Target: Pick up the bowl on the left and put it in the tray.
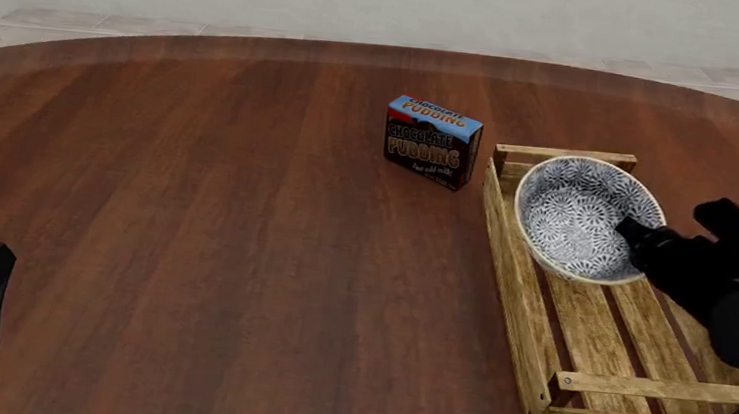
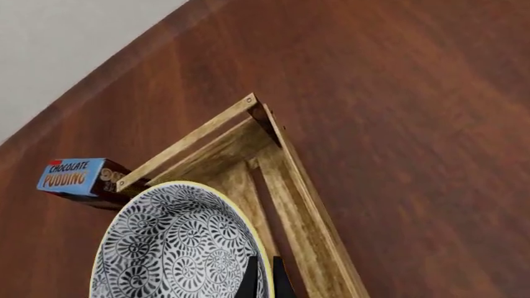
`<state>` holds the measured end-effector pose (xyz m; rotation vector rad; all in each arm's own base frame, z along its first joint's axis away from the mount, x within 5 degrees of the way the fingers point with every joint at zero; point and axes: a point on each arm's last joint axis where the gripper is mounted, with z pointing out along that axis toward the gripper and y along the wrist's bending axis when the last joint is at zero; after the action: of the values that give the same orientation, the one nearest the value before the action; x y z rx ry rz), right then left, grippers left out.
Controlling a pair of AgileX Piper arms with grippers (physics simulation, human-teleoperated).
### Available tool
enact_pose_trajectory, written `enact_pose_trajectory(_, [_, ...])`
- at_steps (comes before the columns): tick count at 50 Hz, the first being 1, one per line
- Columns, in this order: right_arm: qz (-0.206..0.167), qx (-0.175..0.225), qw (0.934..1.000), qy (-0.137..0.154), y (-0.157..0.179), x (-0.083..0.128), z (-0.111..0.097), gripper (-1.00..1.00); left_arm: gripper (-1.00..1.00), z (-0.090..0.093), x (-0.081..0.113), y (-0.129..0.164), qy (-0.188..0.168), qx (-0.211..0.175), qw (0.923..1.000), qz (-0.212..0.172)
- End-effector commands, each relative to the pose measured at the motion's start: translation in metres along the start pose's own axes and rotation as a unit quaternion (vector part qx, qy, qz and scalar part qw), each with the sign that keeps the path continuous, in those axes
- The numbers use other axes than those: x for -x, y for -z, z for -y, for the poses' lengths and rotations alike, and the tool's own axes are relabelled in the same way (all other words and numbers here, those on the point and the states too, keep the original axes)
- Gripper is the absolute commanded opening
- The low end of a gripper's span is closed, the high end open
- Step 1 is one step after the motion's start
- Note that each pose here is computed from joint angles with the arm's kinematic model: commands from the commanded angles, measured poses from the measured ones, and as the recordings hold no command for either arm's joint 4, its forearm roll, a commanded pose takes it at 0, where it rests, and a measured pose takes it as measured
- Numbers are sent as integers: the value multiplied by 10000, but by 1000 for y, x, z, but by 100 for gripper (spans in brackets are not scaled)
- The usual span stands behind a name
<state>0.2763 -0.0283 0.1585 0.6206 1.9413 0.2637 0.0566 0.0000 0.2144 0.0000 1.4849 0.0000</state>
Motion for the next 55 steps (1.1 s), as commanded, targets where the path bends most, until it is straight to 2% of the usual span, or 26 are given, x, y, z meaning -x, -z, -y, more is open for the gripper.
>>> enact_pose_trajectory(1, [11, -19, 10000, -47, -5, -1, 1, -100, 100, 0, 0, 0, 0, 0, 10000, 0])
enact_pose_trajectory(26, [-17, -58, 10000, -70, -9, -4, 5, -100, 100, 0, 0, 0, 0, 0, 10000, 0])
enact_pose_trajectory(27, [-17, -48, 10000, -68, -10, -4, 4, 100, 100, 0, 0, 0, 0, 0, 10000, 0])
enact_pose_trajectory(43, [72, 29, 10000, -26, -1, -2, 1, 100, 100, 0, 0, 0, 0, 0, 10000, 0])
enact_pose_trajectory(55, [293, 237, 9992, 102, 33, 7, -9, 100, 100, 0, 0, 0, 0, 0, 10000, 0])
